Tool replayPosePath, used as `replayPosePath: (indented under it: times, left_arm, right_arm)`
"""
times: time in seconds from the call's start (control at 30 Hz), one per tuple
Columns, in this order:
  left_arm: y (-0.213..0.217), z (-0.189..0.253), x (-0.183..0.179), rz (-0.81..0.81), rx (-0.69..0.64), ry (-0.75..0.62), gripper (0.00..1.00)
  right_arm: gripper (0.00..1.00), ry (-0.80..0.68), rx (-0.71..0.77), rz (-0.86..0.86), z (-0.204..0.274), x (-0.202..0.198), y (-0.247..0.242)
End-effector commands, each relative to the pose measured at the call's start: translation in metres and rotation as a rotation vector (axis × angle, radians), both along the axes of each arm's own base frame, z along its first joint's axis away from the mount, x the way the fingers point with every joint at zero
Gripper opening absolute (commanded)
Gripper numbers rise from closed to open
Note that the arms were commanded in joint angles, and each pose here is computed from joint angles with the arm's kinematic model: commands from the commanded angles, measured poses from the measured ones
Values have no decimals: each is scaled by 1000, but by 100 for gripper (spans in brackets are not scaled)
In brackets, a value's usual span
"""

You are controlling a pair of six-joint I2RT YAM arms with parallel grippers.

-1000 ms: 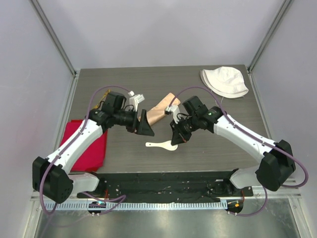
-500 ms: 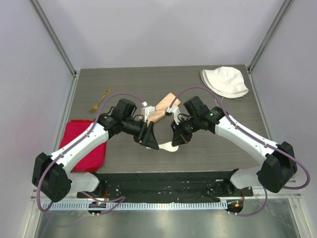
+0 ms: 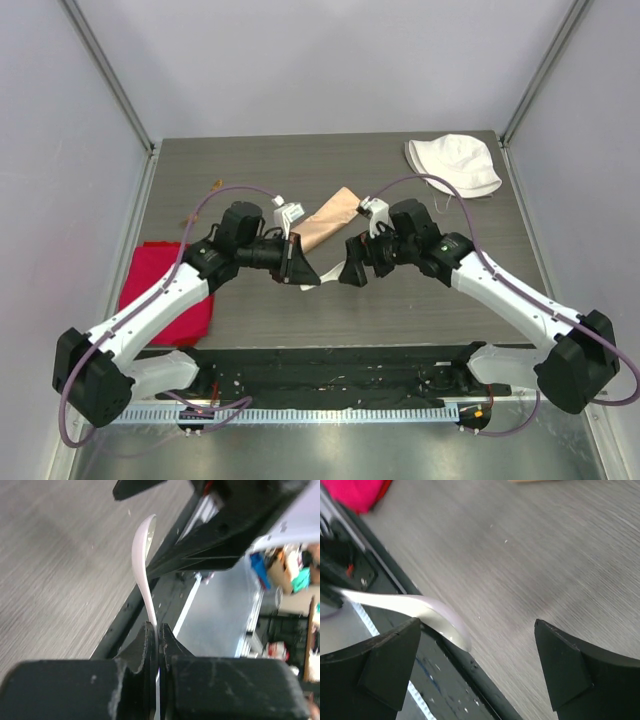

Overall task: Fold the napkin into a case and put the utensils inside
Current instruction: Pass from the left arm to the right, then insert the spoon into the folded napkin.

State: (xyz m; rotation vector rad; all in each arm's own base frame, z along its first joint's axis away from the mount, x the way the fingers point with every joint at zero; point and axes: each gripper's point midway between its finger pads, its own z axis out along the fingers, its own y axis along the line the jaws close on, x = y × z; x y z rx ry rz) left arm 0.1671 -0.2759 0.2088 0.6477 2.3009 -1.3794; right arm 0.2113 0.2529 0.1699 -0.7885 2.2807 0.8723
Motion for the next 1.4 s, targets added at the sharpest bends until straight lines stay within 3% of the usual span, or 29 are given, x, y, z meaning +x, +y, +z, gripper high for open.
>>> replayPosePath:
  times: [0.0, 0.13, 0.2, 0.27, 0.4, 0.73, 0.83, 0.87, 0.9, 0.93, 0.97, 1.07, 1.13, 1.2, 1.37]
  left_arm:
    - [-15, 43, 32, 136, -188, -98, 0]
    - [-23, 35, 37, 141, -231, -35, 0]
    - [-23, 32, 38, 153, -237, -8, 0]
    - [-23, 35, 44, 165, -263, -14, 0]
    - [-23, 32, 43, 155, -285, 20, 0]
    - [-23, 27, 45, 128, -298, 67, 0]
    - [-22, 24, 47, 134, -300, 75, 0]
    - [-22, 24, 49, 137, -298, 76, 0]
    - [-20, 22, 57, 162, -275, 36, 3]
    - [-13, 6, 61, 202, -208, 91, 9]
    - [-11, 10, 71, 226, -195, 66, 24]
    - [8, 1, 113, 380, -150, 74, 34]
    - [18, -8, 130, 448, -142, 139, 31]
    - [25, -17, 162, 507, -139, 167, 18]
    - [25, -59, 195, 513, -78, 311, 4]
  right_arm:
    - [100, -36, 213, -207, 29, 29, 11]
    - [100, -74, 295, -271, 37, 40, 3]
    - [94, -74, 377, -242, 46, 41, 5]
    - [84, -65, 386, -233, 46, 43, 2]
    - [78, -74, 410, -217, 47, 45, -4]
    - [48, -111, 488, -105, 56, 41, 0]
    - [23, -99, 503, -62, 55, 40, 3]
    - [4, -94, 505, -59, 55, 43, 5]
    - [1, -93, 500, -72, 54, 46, 4]
    - [1, -91, 484, -102, 52, 52, 2]
    - [1, -112, 473, -123, 54, 60, -3]
    - [1, -170, 386, -237, 55, 89, -25]
    - [1, -169, 340, -280, 49, 105, -39]
    - [1, -142, 320, -332, 45, 127, -57]
    - [1, -141, 276, -329, 45, 172, -66]
